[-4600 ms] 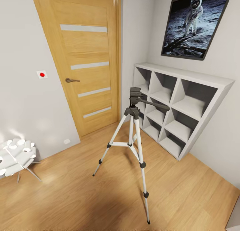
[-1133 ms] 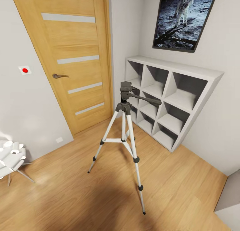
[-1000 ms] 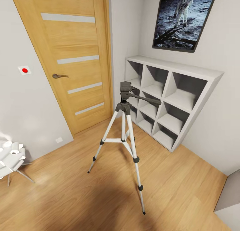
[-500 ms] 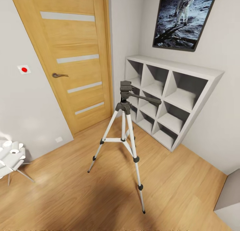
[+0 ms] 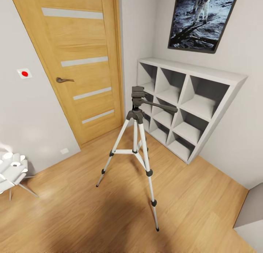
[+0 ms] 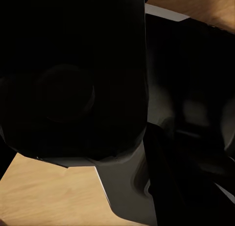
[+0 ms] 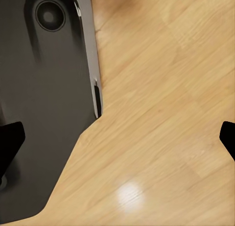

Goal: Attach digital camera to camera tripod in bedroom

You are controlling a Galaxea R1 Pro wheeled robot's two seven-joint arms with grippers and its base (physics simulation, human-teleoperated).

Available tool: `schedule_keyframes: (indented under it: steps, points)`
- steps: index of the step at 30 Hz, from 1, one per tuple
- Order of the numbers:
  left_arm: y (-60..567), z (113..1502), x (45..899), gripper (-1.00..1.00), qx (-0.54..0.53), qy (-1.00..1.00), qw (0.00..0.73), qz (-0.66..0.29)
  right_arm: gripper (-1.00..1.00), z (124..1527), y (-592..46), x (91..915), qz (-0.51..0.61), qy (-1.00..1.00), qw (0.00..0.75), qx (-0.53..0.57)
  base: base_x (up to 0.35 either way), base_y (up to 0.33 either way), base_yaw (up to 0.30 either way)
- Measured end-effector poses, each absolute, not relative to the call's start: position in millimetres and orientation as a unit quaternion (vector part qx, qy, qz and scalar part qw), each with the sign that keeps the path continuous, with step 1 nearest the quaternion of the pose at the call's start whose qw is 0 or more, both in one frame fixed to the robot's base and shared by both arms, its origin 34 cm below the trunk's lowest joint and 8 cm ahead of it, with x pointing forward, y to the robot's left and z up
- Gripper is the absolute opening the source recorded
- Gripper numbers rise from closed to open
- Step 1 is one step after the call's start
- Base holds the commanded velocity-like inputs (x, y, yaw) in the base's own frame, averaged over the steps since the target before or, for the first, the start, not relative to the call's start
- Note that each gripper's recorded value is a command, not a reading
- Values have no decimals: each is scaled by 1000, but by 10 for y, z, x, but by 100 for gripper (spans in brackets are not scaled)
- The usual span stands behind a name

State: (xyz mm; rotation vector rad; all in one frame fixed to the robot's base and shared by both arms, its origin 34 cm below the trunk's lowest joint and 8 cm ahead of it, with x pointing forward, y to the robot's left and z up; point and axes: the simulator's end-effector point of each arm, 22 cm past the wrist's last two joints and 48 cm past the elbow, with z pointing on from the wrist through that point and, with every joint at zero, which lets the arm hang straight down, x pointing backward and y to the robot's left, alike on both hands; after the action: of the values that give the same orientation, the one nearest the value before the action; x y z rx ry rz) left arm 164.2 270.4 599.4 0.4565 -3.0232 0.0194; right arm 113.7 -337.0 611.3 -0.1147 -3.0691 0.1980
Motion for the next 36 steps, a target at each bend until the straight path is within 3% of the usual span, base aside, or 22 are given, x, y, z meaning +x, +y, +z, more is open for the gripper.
schedule_keyframes:
  steps: [36]
  points:
    - [2713, 5995, 1641, -100, 149, -988, 42, 6, 100, 6118, -3409, 1135, 67, -997, 32, -35, 6, 0, 0]
